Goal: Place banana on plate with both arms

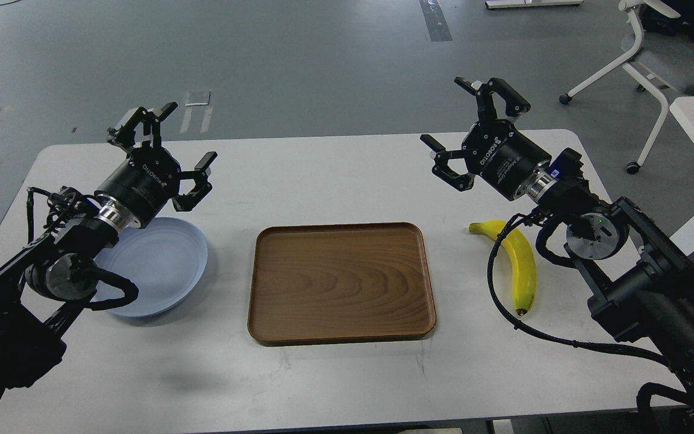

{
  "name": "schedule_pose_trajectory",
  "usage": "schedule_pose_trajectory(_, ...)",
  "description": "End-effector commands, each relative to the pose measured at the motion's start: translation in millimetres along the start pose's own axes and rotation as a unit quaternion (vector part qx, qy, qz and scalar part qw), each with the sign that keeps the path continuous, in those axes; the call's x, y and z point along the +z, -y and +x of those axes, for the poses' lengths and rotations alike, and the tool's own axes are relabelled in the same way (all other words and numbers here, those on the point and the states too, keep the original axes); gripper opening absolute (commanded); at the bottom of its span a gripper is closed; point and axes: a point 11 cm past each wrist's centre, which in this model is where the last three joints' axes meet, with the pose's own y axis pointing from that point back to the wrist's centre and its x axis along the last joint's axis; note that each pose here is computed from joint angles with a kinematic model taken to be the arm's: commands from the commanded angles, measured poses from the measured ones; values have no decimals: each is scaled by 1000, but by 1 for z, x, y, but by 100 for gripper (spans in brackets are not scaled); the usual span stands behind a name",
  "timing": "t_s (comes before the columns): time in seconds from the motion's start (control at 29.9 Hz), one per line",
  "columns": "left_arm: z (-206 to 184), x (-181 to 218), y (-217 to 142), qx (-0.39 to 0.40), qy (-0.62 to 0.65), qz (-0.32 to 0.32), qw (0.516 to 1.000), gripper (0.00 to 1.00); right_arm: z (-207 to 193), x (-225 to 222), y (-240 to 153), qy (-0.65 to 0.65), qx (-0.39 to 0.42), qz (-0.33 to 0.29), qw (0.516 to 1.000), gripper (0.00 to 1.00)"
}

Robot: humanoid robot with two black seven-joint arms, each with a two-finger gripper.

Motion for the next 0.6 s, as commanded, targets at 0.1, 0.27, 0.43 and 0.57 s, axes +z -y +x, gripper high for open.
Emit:
schedule_pose_trajectory(0.1,3,6,-2,6,-4,-22,1000,98,8,-18,-7,13,11,44,999,100)
schedule_pose_trajectory(0.27,5,15,-4,11,14,-58,998,98,7,-9,-8,25,12,51,998,100)
schedule_pose_trajectory(0.43,5,32,-6,52,319,-24,946,98,8,-9,-9,25,13,51,998,100)
schedule_pose_trajectory(0.57,1,49,-20,43,545,-18,837,98,11,-5,-13,29,19,50,998,100)
